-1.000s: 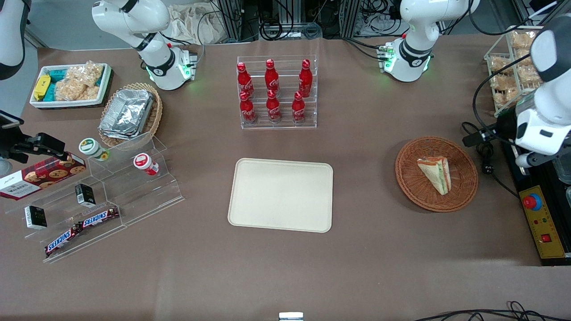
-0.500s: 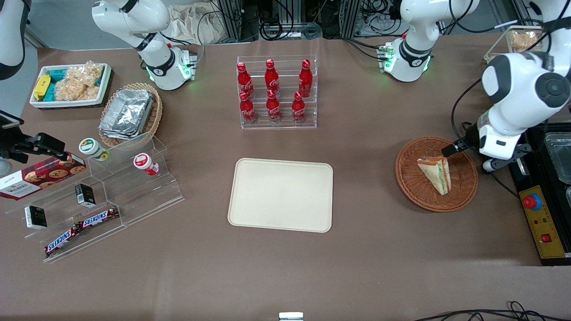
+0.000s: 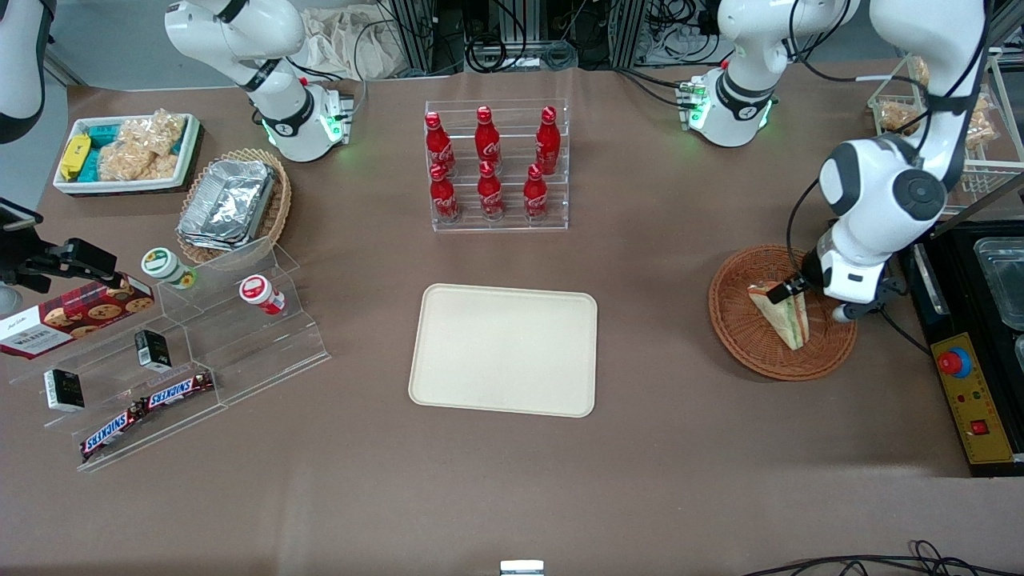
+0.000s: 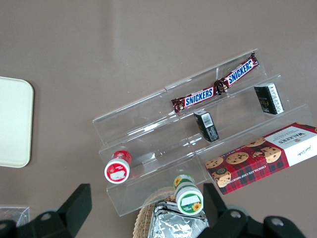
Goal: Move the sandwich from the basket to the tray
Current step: 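Lower the open left gripper over the wrapped sandwich in the basket, then close the left gripper on the wrapped sandwich and lift it, then carry the sandwich with the left gripper over the cream tray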
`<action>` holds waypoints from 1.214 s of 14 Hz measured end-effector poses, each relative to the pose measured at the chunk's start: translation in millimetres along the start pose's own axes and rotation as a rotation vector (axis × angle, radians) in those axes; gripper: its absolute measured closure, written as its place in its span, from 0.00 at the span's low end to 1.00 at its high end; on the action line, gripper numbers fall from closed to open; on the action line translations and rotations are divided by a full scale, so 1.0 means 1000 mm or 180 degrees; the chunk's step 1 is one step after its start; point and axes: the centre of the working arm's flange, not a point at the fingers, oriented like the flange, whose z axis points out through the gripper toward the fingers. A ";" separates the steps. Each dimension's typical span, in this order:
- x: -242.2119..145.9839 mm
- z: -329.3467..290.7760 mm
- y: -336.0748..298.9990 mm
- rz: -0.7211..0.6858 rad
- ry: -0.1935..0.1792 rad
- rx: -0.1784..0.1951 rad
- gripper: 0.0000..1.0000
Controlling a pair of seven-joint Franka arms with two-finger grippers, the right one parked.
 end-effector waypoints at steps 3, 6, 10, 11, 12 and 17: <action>0.003 0.025 -0.005 -0.0051 0.0028 -0.0029 0.15; 0.005 0.028 -0.007 -0.0064 0.0048 -0.0036 0.50; 0.013 -0.002 -0.003 -0.0057 0.0158 -0.0075 0.64; 0.014 -0.020 -0.001 -0.0049 0.0153 -0.0061 0.65; 0.014 -0.041 0.002 -0.0028 0.0154 -0.0050 0.69; -0.036 -0.111 0.078 0.0425 0.0307 -0.0154 0.80</action>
